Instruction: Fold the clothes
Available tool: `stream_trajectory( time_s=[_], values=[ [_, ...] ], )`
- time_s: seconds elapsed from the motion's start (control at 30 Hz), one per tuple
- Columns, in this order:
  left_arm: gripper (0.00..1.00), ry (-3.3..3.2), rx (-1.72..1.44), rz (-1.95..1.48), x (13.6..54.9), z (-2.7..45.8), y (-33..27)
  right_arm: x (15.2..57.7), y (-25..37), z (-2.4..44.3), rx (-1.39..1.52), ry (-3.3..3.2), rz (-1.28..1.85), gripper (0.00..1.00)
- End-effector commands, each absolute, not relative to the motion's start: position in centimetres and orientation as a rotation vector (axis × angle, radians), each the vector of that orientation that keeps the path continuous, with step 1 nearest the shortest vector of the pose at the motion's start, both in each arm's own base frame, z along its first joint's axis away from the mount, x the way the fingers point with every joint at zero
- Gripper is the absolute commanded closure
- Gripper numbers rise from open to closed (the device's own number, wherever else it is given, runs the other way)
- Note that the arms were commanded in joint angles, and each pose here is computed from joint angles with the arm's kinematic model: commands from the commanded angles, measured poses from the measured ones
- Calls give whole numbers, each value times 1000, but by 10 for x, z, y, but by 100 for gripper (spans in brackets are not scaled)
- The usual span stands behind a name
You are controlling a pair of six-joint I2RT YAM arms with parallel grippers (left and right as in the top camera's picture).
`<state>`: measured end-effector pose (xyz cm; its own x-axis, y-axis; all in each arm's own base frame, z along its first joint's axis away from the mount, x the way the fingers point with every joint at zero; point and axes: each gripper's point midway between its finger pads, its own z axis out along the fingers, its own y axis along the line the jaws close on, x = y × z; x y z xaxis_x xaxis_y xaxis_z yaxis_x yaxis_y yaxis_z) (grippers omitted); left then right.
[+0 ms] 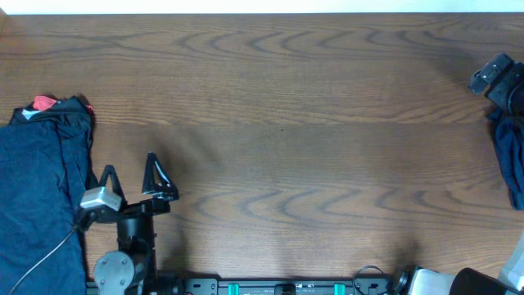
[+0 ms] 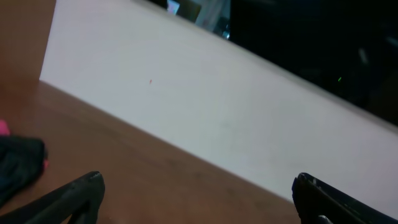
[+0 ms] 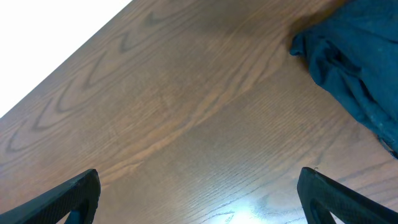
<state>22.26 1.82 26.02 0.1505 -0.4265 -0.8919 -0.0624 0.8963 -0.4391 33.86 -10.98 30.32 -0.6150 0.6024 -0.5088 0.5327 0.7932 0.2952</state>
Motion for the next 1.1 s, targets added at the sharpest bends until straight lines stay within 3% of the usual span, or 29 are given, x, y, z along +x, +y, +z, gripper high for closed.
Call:
stream_trajectory(
  time_s=[0.0,0.23,0.57,1.07],
  values=[
    [2,1441,-440,-275,228,239,19,337,-105,307,812,2374,153,1],
    [2,1559,-458,-248,240,181,18,337,-105,307,812,2374,152,1],
    [2,1689,-488,-201,239,138,21,337,-105,307,812,2374,152,1],
    [2,1700,-460,-194,239,137,19,337,-106,307,813,2373,152,1]
  ],
)
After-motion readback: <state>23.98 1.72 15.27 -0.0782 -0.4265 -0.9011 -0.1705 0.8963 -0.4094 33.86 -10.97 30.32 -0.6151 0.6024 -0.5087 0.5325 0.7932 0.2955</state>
